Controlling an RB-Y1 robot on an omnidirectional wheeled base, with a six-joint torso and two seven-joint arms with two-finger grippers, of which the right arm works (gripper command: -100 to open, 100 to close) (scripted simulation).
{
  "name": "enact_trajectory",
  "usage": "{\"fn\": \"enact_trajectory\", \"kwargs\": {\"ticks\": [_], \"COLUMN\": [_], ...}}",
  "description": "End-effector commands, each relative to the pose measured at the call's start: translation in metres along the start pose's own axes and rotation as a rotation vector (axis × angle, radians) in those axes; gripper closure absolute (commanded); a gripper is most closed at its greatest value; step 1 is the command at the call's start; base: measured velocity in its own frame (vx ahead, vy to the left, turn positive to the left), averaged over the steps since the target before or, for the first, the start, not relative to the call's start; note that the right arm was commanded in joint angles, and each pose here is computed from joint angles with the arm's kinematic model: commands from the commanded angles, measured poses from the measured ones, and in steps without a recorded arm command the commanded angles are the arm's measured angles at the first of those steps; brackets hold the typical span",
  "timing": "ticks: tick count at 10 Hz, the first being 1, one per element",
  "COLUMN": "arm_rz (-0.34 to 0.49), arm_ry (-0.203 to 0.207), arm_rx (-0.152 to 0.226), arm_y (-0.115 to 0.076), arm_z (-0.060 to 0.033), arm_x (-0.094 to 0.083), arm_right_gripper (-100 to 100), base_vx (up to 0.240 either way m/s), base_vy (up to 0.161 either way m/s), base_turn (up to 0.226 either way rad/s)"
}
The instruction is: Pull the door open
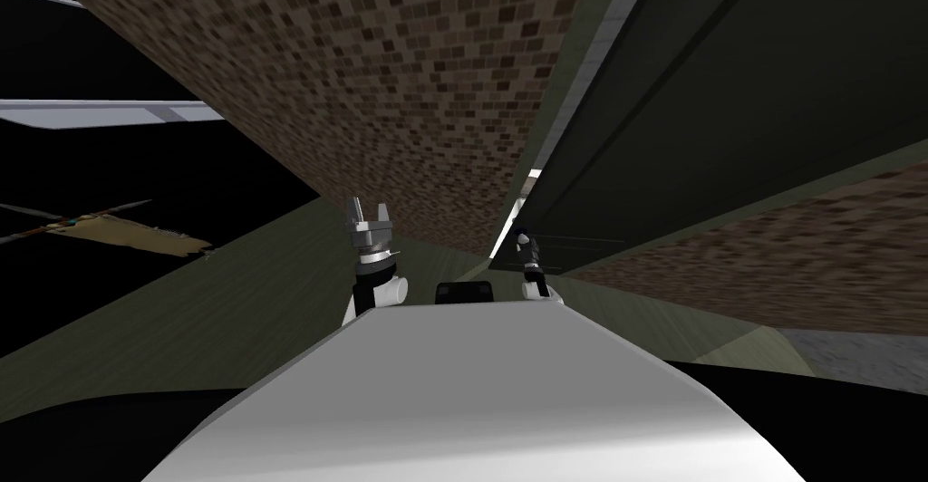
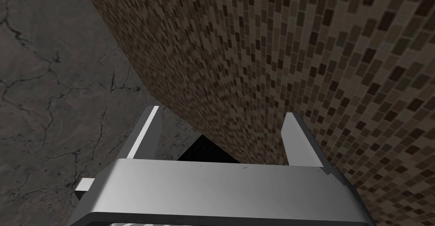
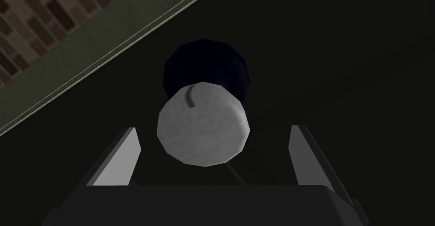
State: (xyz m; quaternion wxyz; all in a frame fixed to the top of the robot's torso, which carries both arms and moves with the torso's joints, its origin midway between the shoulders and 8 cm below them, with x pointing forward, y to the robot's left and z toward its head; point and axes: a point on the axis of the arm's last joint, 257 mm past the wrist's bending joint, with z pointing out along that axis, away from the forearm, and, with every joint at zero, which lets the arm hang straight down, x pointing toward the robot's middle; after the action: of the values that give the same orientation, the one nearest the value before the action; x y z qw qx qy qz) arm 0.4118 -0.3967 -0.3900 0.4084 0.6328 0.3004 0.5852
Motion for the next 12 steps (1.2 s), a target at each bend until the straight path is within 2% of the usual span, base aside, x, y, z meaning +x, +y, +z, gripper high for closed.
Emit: {"fn": "enact_trajectory", "kwargs": {"ticks": [1,12], "arm_rz": [0.034,0.317], "arm_ry": [0.001,0.014], "arm_rx": [0.002,0.020], "arm_y": [-0.001,-0.011], "arm_z": [0.0000,0.0019], "arm_x": [0.001,0.016], "arm_right_gripper": [-100,-100], "base_vx": [-0.027,-0.029], "base_vy": [-0.005,-0.002], "base_turn": [-0.002,-0.008]}}
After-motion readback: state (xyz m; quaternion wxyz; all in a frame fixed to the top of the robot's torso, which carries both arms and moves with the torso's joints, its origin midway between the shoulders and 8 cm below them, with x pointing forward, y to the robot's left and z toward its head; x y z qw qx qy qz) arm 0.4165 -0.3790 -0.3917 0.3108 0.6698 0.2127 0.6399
